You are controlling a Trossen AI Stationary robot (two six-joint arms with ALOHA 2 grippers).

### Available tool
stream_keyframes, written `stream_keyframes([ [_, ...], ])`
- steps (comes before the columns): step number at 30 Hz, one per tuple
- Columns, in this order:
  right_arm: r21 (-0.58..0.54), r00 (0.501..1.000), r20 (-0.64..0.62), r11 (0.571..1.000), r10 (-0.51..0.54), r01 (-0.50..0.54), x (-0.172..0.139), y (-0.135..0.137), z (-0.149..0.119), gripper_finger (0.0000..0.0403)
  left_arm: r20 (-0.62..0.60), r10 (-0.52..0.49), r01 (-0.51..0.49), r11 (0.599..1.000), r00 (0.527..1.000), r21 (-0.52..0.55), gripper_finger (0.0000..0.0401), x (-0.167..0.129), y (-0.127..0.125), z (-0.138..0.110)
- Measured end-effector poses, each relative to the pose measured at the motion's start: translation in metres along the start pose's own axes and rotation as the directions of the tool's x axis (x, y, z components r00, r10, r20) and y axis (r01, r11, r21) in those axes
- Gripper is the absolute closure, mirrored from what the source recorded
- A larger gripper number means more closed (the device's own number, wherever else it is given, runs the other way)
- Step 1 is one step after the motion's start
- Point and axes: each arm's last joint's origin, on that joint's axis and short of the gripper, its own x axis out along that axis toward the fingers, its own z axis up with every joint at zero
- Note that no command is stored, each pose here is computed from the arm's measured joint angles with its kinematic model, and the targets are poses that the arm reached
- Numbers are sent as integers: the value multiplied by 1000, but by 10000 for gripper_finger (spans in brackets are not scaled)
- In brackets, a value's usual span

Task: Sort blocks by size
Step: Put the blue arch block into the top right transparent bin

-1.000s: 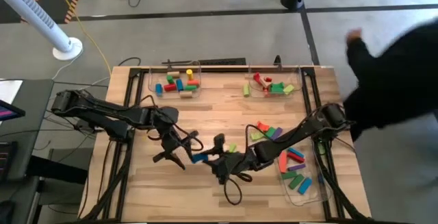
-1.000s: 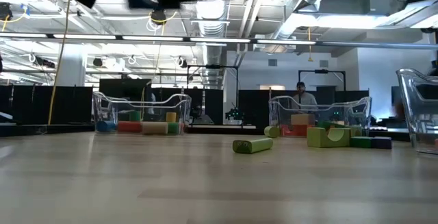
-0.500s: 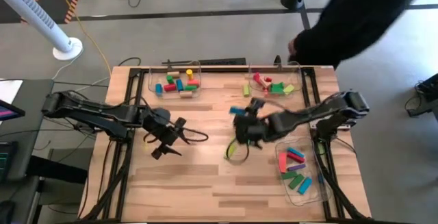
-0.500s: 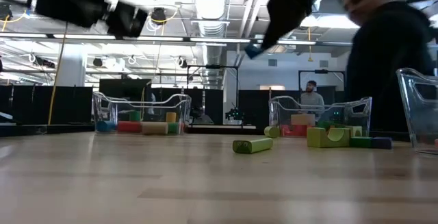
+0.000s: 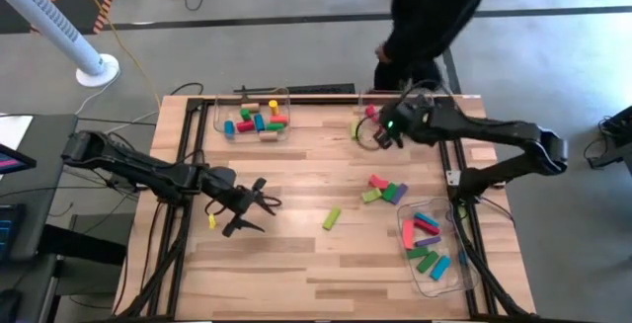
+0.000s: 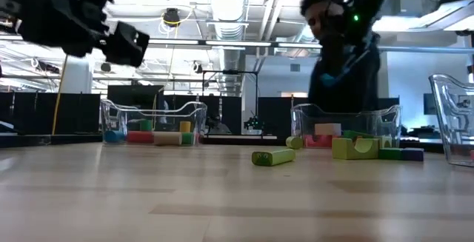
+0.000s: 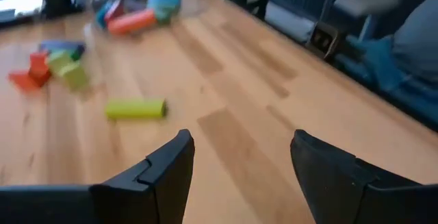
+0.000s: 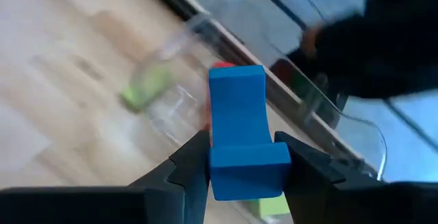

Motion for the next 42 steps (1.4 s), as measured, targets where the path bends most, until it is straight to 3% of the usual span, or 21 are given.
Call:
stream_keyframes([
  [8, 115, 995, -101, 993, 13, -1, 39, -39, -5, 231, 151, -78, 67, 995, 986, 75, 171, 4, -20, 17],
  [20, 166, 971, -239, 986, 24, 16, 81, -62, -9, 228, 150, -75, 62, 994, 986, 89, 171, 6, -31, 19],
  [31, 173, 941, -333, 985, 55, 4, 107, -61, -16, 228, 134, -66, 54, 995, 989, 88, 171, 6, -30, 17],
  [42, 189, 930, -358, 982, 84, -16, 114, -59, -18, 225, 133, -64, 52, 995, 989, 89, 171, 6, -30, 17],
])
